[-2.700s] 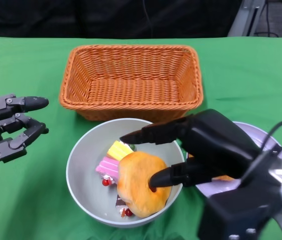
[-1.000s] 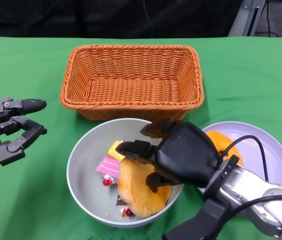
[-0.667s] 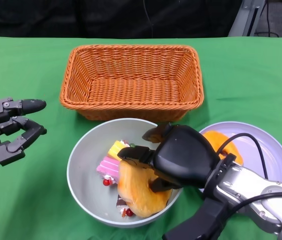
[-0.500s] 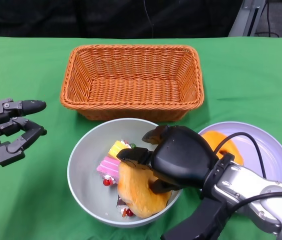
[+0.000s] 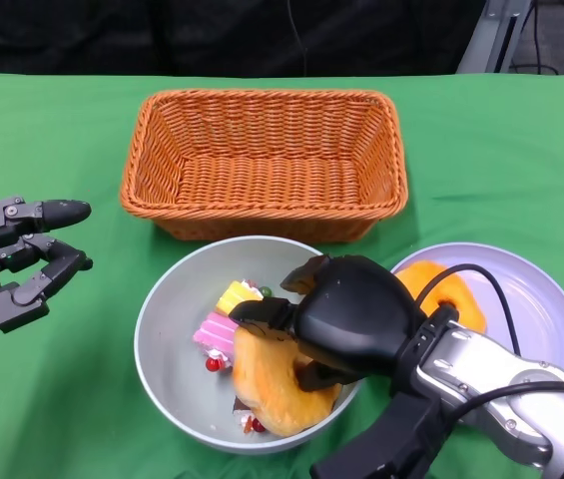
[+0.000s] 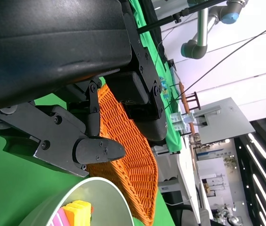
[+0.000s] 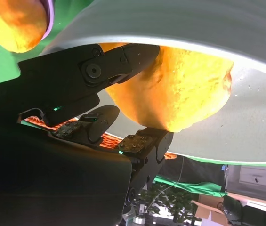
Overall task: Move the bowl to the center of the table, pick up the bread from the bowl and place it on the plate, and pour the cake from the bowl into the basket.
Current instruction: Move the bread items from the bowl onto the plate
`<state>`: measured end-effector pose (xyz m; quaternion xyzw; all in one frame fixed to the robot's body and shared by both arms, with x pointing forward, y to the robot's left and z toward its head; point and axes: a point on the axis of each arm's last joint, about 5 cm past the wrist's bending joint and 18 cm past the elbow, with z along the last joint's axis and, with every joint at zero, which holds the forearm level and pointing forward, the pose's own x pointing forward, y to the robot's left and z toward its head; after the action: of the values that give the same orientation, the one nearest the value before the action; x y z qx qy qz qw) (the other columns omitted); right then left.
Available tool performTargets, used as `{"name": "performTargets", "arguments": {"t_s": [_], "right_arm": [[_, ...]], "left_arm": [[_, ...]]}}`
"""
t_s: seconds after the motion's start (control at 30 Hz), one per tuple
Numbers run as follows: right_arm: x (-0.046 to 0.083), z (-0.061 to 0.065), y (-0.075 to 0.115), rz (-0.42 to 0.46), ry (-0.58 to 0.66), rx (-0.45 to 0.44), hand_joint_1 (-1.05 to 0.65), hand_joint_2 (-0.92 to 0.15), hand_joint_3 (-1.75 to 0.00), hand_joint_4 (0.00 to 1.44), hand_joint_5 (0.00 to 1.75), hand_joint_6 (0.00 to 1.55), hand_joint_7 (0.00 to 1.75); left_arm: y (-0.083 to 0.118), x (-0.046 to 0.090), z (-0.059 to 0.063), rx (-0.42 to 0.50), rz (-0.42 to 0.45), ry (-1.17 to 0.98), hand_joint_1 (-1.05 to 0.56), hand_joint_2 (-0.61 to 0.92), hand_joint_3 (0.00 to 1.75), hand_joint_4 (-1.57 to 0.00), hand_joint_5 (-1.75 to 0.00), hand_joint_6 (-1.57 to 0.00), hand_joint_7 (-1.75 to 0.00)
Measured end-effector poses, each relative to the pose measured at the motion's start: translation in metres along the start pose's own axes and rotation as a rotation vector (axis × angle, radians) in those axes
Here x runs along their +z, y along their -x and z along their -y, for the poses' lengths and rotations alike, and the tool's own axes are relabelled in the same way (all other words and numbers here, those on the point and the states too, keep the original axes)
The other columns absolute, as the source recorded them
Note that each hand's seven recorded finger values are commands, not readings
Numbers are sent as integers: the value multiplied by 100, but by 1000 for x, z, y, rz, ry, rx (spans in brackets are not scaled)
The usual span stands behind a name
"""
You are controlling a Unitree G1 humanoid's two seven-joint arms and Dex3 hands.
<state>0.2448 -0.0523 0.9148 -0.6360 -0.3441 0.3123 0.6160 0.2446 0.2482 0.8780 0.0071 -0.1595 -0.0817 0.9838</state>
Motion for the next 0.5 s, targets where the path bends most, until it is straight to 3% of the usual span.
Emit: {"name": "performTargets", "arguments": {"t_s": [0.1, 0.17, 0.3, 0.33, 0.37, 0.43, 0.5], "right_arm": [[0, 0, 0, 3, 0, 0, -74, -88, 0, 65, 1, 60, 1], [0, -5, -2, 8, -18, -33, -63, -86, 0, 77, 6, 69, 4], [2, -14, -4, 18, -54, -79, -60, -86, 0, 81, 7, 72, 3], [3, -15, -5, 23, -59, -94, -50, -87, 0, 90, 24, 81, 8], [3, -18, -7, 29, -66, -117, -43, -88, 0, 82, 61, 86, 12], [5, -24, -9, 35, -78, -153, -40, -88, 0, 72, 93, 89, 16], [4, -27, -10, 38, -75, -162, -40, -89, 0, 66, 109, 89, 19]], "left_arm": [[1, 0, 0, 1, -2, 0, -10, 73, 49, -73, -111, -99, -17], [2, -1, 0, 2, -5, 1, -7, 74, 50, -73, -111, -99, -17], [2, -1, 0, 3, -5, 2, -6, 74, 50, -73, -110, -99, -17], [2, -1, 0, 4, -5, 2, -6, 74, 51, -73, -110, -99, -17], [2, -1, 0, 4, -6, 2, -6, 75, 51, -72, -110, -98, -17], [3, -1, -1, 6, -6, 3, -7, 75, 50, -73, -110, -98, -17], [3, -1, -1, 6, -6, 3, -7, 75, 50, -73, -110, -98, -17]]}}
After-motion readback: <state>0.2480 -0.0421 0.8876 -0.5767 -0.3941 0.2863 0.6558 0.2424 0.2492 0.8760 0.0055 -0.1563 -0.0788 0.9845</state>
